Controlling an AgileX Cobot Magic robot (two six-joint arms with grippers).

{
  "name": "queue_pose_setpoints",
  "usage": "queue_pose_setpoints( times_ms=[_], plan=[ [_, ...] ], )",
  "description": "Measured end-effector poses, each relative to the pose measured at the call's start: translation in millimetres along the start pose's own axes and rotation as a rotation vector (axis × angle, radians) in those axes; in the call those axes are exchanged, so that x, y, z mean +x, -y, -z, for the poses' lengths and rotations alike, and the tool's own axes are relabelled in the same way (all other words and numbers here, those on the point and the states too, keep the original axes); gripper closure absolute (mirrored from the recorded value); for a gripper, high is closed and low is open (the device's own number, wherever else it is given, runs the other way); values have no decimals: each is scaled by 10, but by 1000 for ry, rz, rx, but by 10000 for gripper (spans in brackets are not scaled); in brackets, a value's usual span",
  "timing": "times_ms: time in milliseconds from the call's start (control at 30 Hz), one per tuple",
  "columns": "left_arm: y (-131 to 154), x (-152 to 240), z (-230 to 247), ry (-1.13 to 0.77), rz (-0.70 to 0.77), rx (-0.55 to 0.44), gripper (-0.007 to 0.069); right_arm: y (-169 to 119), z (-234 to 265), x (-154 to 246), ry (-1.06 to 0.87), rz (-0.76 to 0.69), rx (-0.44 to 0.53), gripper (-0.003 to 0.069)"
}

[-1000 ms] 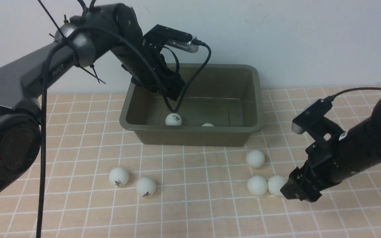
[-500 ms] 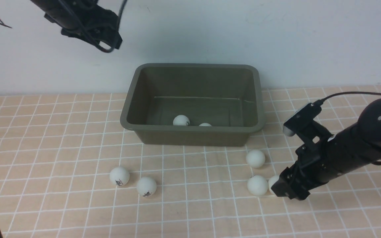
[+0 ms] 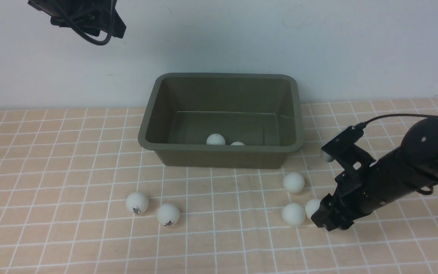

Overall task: Put the table tennis balls into the box on the light coffee tablecloth.
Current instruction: 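Reach for and grasp a ping pong ball on the table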

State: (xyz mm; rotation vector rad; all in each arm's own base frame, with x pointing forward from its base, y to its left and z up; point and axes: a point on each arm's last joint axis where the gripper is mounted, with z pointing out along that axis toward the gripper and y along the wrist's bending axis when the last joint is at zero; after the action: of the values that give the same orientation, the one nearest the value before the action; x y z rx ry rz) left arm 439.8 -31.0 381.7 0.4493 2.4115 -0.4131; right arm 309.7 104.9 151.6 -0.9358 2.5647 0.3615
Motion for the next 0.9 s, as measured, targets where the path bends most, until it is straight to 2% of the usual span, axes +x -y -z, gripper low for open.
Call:
queue_pose_setpoints(
  times_ms=[200,400,600,800,900],
  plan=[
    [-70,28,3,-32,-23,-77,265,-2,64,-100,-8,-3,-29,325],
    [-179,68,20,-77,-16,-198,265,18,173,-133,-137,3,-41,325],
    [-163,267,-16,-157,4,-194,265,32,355,-178,-289,0,-55,325],
    [-209,751,-139,-330,29,-168,265,1,702,-560,-149,-6,-74,325],
    [-366,1167,-235,-447,120,-142,265,-20,961,-900,13,-11,-84,325]
  ],
)
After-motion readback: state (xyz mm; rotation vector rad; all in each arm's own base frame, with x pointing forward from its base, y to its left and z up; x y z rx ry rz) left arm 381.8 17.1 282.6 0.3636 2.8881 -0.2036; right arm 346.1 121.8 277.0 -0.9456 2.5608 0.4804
